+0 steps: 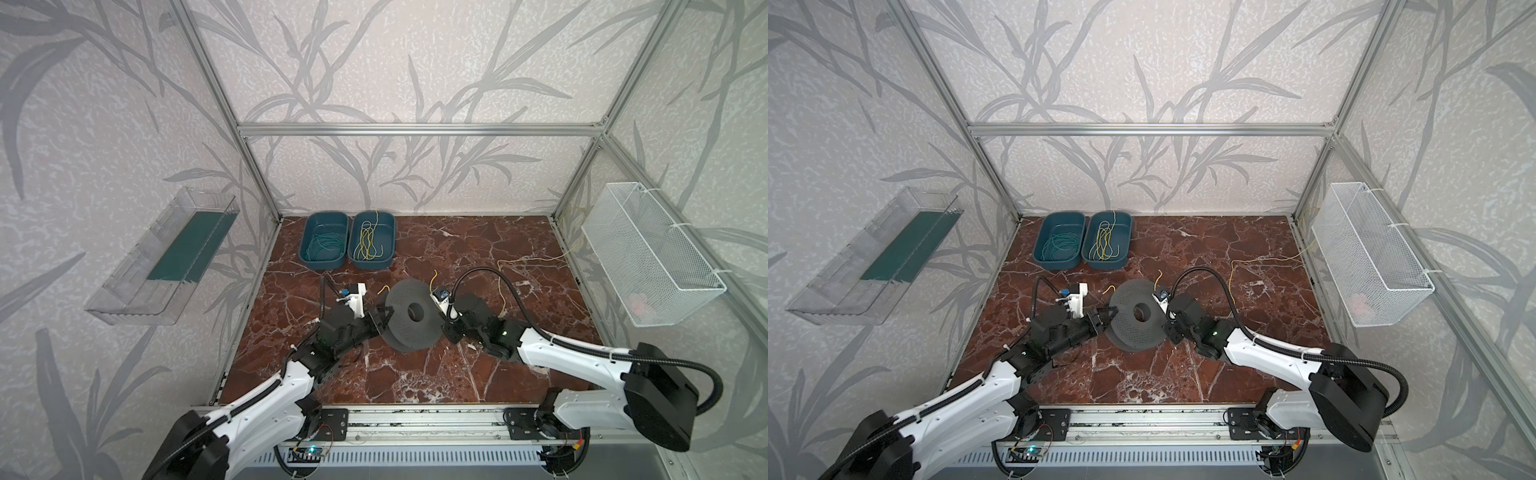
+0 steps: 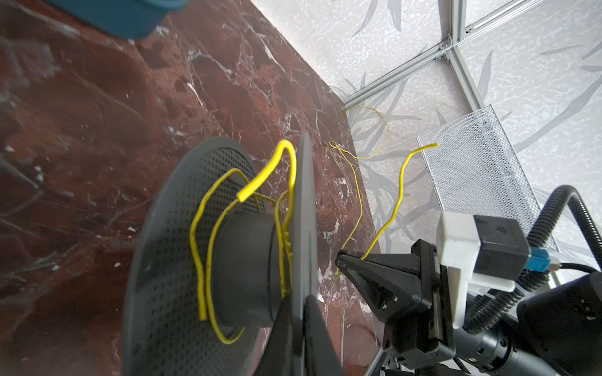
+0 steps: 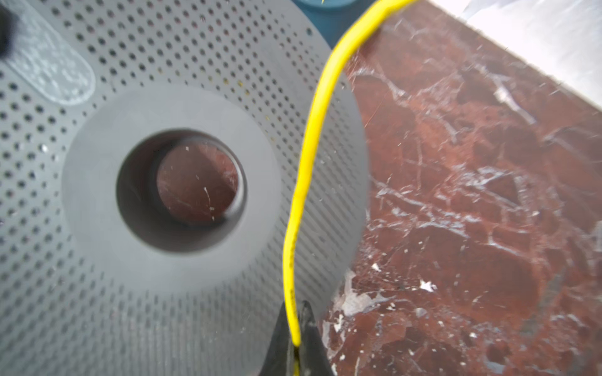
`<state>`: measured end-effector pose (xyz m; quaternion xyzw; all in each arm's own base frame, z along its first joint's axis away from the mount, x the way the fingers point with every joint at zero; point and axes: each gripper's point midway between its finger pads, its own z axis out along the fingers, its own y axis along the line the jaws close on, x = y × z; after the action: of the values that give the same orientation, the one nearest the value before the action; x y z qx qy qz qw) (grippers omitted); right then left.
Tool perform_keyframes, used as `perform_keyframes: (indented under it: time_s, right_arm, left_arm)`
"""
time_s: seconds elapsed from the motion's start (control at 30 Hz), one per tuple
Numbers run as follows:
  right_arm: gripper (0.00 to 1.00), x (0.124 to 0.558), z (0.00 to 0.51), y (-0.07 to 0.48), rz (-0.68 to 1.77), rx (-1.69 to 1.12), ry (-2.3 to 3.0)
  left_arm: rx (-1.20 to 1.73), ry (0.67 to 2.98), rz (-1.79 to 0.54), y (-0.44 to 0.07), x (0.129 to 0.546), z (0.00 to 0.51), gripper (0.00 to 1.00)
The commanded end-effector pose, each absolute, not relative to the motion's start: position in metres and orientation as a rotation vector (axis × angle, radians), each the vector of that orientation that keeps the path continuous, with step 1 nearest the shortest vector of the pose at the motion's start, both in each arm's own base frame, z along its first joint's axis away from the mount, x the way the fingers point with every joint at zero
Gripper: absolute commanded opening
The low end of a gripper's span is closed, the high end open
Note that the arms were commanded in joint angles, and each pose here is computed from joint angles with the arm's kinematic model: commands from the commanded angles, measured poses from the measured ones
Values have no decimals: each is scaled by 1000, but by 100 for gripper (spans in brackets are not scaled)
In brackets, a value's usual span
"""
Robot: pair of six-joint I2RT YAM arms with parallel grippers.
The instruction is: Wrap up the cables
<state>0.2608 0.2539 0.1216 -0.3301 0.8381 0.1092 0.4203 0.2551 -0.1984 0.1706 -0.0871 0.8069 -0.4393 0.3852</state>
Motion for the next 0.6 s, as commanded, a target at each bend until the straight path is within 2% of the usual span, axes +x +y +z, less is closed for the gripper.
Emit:
perform_keyframes:
  time_s: [0.0, 0.17, 0.57]
  right_arm:
    - [0, 262, 139, 243, 251, -768, 2079]
    - [0, 261, 145, 239, 261, -746, 2067]
    - [0, 261, 149, 234, 269, -722, 2049]
  left_arm:
    - [-163, 2114, -823, -170, 259, 181, 0]
    - [-43, 2149, -806, -185, 265, 196, 0]
    - [174, 2144, -322, -216, 297, 234, 0]
